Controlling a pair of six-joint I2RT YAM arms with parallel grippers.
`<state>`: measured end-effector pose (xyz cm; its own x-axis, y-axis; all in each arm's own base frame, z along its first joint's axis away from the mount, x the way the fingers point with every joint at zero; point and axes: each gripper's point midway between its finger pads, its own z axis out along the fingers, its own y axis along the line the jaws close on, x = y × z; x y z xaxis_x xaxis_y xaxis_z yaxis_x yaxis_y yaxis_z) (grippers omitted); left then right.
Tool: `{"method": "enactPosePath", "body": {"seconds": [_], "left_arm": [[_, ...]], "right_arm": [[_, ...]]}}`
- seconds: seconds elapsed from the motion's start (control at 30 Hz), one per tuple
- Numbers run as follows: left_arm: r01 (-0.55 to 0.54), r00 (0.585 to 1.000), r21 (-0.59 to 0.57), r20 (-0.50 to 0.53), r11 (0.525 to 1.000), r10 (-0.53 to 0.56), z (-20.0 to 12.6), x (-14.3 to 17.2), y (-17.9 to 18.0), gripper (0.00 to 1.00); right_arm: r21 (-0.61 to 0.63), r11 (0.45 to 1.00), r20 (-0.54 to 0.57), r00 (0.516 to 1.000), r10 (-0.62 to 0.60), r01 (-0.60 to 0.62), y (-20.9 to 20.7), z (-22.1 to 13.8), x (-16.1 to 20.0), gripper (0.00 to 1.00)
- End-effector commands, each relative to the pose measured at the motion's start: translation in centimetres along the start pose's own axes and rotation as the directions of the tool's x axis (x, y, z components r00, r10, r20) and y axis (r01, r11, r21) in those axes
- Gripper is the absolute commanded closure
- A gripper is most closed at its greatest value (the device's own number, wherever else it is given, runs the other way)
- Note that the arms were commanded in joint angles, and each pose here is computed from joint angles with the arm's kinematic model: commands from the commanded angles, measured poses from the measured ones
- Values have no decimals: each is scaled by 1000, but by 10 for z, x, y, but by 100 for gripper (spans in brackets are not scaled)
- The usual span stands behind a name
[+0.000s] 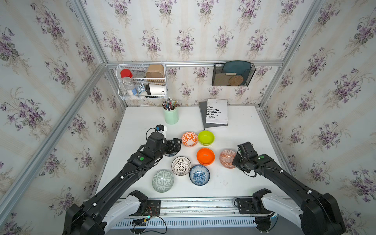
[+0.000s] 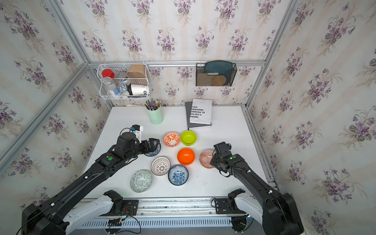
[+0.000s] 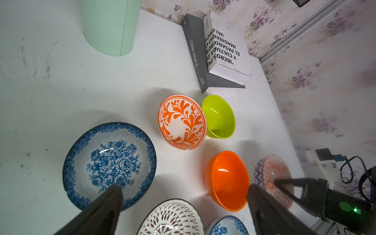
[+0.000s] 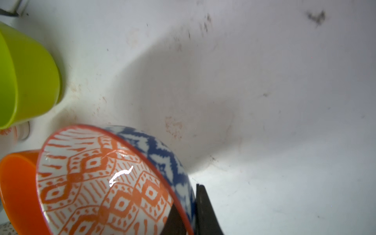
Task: Stack the bowls
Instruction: Pick up the bowl from the center of the board, then place the bowl at the center of the board.
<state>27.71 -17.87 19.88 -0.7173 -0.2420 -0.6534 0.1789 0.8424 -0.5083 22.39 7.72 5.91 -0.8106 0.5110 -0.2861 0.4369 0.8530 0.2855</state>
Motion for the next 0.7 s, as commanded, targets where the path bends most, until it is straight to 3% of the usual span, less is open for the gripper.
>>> {"method": "enactPosePath", "body": {"seconds": [0.0,0.33,0.67], "left_arm": [[1,1000,2,24,1000,-1,0,-7,-2,1],[2,1000,-21,17,1000,-2,6,-8,1,1],[11,1000,-42,25,999,-10,10,-11,5,0]], "right_arm": [[-12,1000,72,997,3,-2,6,-2,-36,100],[-74,997,89,996,-32,38,55,18,-108,100],[-46,996,56,996,-67,70,75,56,-134,100]]}}
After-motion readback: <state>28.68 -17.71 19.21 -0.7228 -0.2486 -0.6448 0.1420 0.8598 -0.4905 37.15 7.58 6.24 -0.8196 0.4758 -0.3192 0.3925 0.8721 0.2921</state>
